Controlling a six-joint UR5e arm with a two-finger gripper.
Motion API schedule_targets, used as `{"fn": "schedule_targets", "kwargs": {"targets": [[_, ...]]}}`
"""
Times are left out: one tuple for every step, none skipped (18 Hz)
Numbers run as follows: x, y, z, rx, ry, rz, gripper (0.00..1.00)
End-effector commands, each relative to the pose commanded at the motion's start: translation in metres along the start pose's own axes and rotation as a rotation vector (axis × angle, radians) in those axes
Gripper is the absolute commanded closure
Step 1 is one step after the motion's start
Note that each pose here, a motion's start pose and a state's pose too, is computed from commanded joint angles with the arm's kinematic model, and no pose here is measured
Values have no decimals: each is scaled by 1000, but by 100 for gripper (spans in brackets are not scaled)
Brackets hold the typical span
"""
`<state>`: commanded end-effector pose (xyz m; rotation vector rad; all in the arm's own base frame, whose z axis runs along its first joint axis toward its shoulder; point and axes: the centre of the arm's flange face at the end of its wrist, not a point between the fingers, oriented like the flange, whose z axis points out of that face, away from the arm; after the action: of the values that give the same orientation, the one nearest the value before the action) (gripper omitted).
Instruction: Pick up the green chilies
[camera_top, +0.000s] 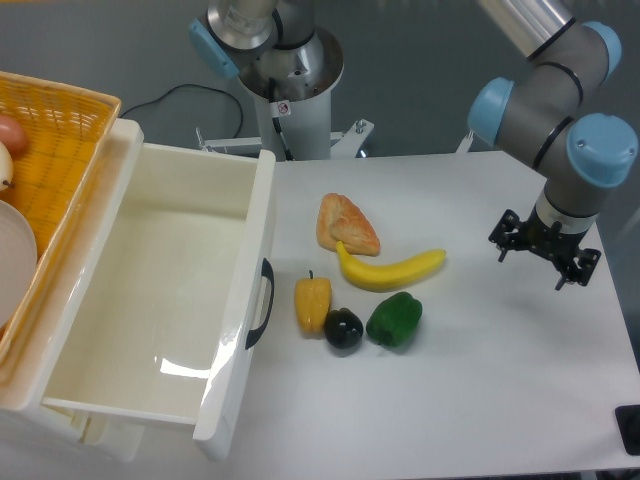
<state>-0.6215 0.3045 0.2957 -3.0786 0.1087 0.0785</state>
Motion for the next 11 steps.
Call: {"fn": "schedule_targets", "kwargs": {"targets": [[0, 0, -1, 0, -2, -2, 0], [0, 0, -2, 1, -3, -1, 0], [1, -3, -4, 2, -7, 2, 0], [1, -5, -3, 2, -6, 3, 0], [2, -8, -2, -1, -6, 8, 0], [0, -8, -4, 0, -10, 8, 0], [-4, -6, -3, 2, -13, 5, 0], [-3, -7, -2, 1, -10, 0, 0], [-1, -9, 0, 0, -4, -6, 0], [0, -10, 1, 3, -2, -36, 0], [1, -11, 4, 15, 7, -89, 0]]}}
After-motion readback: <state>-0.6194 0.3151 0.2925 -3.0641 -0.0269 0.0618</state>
